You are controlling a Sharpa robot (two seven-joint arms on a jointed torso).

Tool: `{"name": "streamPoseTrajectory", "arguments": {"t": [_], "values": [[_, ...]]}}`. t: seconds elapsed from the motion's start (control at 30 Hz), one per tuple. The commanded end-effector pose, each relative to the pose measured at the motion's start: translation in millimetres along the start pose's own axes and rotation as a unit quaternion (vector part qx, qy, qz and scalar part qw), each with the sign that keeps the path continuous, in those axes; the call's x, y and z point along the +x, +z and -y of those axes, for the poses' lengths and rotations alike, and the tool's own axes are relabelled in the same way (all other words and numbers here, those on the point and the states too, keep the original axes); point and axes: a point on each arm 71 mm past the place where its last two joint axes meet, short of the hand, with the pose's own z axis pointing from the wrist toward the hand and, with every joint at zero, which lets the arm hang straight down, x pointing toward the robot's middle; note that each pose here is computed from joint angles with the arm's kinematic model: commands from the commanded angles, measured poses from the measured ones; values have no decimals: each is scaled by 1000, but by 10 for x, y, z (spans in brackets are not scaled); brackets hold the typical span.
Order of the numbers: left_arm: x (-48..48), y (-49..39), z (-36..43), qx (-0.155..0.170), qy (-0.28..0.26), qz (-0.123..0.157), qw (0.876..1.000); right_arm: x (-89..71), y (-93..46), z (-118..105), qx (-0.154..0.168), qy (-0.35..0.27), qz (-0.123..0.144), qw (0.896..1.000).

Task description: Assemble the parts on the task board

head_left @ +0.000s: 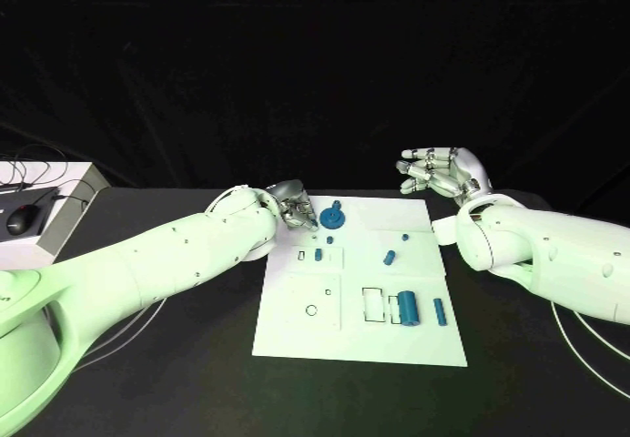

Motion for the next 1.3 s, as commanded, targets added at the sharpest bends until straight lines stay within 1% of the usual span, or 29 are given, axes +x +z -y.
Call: {"name": "streamPoseTrajectory", "arguments": {"t": [0.03,0.3,0.43,0.73,1.03,1.3], "values": [[43,5,0,-5,-1,-18,1000,18,-1,-13,-6,2,-8,1000],[28,12,-39,-13,-3,-11,1000,17,0,-12,-6,3,-8,1000],[26,12,-45,-15,-3,-10,1000,18,1,-12,-6,3,-9,1000],[33,6,-33,-12,-10,-14,1000,11,0,-9,-5,3,-9,1000],[50,7,8,3,-40,-19,999,12,0,-9,-5,3,-9,1000],[101,18,-11,4,-65,-26,998,16,1,-10,-5,3,-10,1000]]}}
